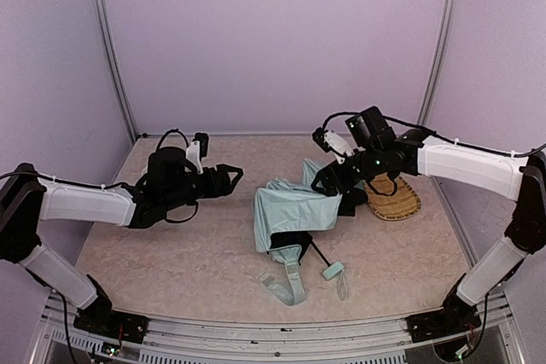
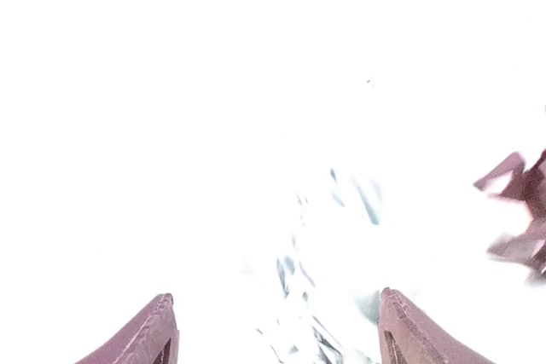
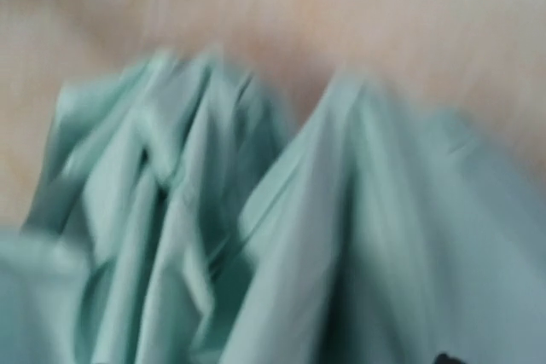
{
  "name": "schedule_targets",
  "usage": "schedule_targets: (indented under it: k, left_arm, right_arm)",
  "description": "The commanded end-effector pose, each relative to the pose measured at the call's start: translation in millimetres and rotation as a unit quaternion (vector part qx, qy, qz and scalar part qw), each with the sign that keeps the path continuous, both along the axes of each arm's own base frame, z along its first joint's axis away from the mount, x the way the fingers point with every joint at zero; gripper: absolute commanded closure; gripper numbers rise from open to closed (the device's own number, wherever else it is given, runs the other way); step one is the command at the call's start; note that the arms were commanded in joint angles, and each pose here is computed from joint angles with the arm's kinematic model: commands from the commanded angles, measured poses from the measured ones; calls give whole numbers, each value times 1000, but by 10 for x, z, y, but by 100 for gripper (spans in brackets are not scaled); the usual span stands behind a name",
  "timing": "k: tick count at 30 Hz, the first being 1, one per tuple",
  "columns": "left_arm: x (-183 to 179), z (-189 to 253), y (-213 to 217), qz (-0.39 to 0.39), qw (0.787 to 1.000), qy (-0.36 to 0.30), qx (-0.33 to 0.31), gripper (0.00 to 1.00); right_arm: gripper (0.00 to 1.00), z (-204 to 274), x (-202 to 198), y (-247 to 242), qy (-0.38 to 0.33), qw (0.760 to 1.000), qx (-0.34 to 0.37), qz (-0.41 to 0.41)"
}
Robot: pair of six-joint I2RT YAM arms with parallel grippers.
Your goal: Put away the umbrella
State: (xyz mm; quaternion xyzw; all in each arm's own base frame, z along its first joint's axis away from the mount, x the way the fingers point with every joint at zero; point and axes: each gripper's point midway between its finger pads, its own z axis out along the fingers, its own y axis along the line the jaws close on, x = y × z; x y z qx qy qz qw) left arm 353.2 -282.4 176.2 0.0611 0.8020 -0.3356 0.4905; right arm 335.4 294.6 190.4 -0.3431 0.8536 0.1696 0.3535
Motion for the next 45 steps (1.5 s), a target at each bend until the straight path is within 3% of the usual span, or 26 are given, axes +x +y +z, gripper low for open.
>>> schedule_targets:
  k: [1,5,10,15,21,24,28,33,45]
  left_arm:
    - [-115,318,-5,-13,995,-85,58,23]
    - [-345,426,-398,-117,983,-121,70,24]
    - [-924,508,-984,-293,934,-186,86,14]
    - [-910,483,-1152,-336,922,-186,60,9]
    - [-878,206,-1429,-398,907,-128,49,12]
    - [-764,135,-1399,-375,917,-121,59,12]
    - [-414,75,-1100,-295,950,-92,45,13]
    - [-63,35,-699,-217,974,-58,23,16]
    - [-56,88,-476,-174,981,-70,54,15]
  right_arm:
    - [20,-493,-453,-59,74,997,-15,-17]
    - [10,-255,-407,5,47,999,19,-14]
    - [5,131,-118,160,-36,999,23,7]
    - [2,410,85,356,-77,996,24,35]
    - [1,741,-65,219,-81,995,43,40]
    - [9,451,-348,-20,-15,999,31,18]
    - [34,-297,-792,-231,106,994,13,-30]
    - [39,-949,-1145,-164,168,985,-22,-21]
    - [48,-1735,-1409,-189,237,967,-89,2]
